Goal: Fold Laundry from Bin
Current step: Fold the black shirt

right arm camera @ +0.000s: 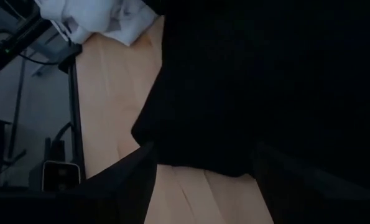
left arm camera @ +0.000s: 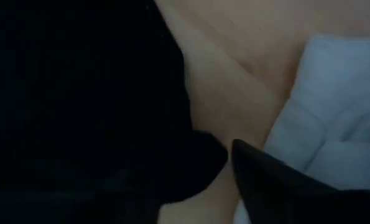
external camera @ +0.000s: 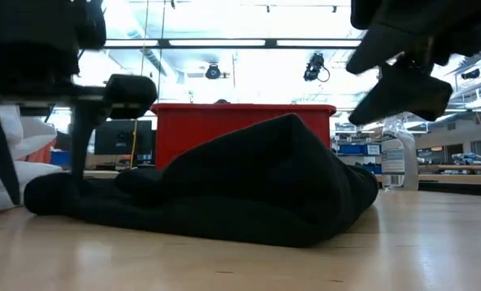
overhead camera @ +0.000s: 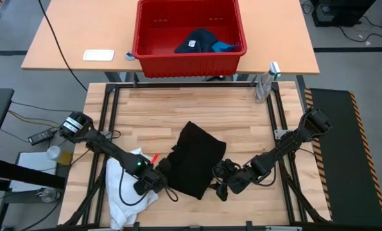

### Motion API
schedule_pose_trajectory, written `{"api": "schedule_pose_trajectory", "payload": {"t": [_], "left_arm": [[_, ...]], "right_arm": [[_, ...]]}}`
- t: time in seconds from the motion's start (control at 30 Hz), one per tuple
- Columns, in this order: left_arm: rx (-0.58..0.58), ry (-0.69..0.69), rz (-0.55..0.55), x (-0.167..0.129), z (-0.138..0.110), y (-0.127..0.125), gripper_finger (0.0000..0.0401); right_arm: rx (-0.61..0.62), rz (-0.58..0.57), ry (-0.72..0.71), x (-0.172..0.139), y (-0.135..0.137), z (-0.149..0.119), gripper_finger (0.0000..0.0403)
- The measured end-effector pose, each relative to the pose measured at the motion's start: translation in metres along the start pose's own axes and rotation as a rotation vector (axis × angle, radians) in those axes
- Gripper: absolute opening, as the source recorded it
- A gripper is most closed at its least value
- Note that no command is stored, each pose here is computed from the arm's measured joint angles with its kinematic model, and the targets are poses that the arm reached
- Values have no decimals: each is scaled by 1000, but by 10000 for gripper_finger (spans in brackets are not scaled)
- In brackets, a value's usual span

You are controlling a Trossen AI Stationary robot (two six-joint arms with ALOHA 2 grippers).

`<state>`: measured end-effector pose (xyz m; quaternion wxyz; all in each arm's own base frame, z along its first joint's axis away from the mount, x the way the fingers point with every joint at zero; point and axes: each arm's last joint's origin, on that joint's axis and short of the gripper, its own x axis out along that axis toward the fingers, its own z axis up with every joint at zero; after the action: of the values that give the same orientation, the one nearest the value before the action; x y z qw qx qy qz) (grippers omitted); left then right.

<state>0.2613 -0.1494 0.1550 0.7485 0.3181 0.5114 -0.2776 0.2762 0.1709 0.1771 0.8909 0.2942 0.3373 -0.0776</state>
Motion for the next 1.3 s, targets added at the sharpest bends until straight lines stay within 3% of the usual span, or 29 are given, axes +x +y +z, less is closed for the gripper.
{"api": "schedule_pose_trajectory", "payload": {"t": [0.23, 0.47, 0.63, 0.9, 1.1, 1.3], "left_arm": [[-86, 9, -3, 5, 1, -1, 16], [-335, -82, -18, -22, 8, 3, 5], [-565, -131, -38, -35, 9, 3, 4], [-871, -145, -46, -44, 6, 6, 3], [-1097, -201, -50, -47, 9, 11, 3], [-1219, -426, -82, -51, 28, 18, 2]], "right_arm": [[3, 41, -29, 0, 4, 4, 251], [-89, 65, -101, -6, 22, 15, 230], [-137, -79, -234, -1, 14, 12, 224], [-296, 29, -177, 26, 20, 7, 218], [-390, -64, -172, 43, 46, 5, 205], [-494, -94, -124, 42, 74, -15, 195]]}}
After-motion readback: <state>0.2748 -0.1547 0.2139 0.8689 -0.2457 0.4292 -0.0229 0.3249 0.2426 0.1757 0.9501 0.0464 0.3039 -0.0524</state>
